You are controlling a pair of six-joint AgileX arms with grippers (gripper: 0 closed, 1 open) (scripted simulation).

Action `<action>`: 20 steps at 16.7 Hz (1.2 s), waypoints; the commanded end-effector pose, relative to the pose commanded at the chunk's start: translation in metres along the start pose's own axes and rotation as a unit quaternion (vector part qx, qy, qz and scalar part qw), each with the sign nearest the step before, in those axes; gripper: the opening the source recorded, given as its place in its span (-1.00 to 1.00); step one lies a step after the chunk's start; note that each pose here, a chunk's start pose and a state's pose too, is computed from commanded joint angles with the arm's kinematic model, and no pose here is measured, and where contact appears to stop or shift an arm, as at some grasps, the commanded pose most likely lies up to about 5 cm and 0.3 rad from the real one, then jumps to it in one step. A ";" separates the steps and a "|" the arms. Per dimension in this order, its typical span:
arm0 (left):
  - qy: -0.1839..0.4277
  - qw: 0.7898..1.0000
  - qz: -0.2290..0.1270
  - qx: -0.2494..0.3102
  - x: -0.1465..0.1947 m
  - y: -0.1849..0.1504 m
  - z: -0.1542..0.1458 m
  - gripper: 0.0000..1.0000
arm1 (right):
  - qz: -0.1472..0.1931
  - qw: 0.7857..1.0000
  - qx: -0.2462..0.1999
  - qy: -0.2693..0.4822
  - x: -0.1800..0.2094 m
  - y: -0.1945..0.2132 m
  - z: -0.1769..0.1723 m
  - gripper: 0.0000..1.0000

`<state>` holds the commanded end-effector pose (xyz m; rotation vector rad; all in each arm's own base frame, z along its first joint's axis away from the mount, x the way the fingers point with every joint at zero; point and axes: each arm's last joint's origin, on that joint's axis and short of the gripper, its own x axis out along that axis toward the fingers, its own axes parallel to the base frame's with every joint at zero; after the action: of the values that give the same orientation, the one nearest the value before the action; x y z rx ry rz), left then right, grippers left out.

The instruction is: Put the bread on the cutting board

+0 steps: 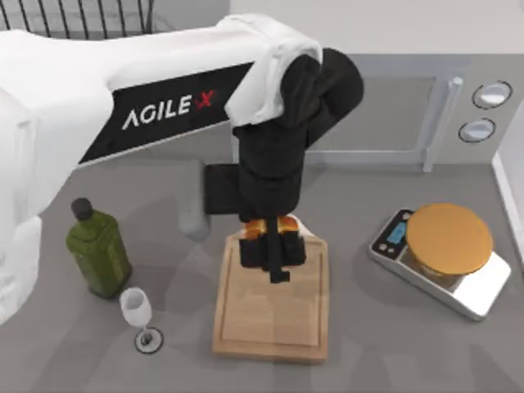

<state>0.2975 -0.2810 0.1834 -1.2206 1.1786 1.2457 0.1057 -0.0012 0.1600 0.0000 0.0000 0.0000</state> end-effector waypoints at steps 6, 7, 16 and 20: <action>0.000 1.000 0.001 0.008 0.001 0.000 0.000 -1.00 | 0.000 1.000 0.000 0.000 0.000 0.000 0.000 1.00; 0.000 1.000 0.001 0.008 0.001 0.000 0.000 -1.00 | 0.000 1.000 0.000 0.000 0.000 0.000 0.000 1.00; 0.001 1.000 -0.001 0.009 0.024 0.001 -0.003 -1.00 | 0.000 1.000 0.000 0.000 0.000 0.000 0.000 1.00; 0.008 1.000 -0.008 0.009 0.031 0.001 -0.003 -1.00 | 0.000 1.000 0.000 0.000 0.000 0.000 0.000 1.00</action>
<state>0.2968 -0.2837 0.1526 -1.2262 1.1874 1.2122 0.1057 -0.0012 0.1600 0.0000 0.0000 0.0000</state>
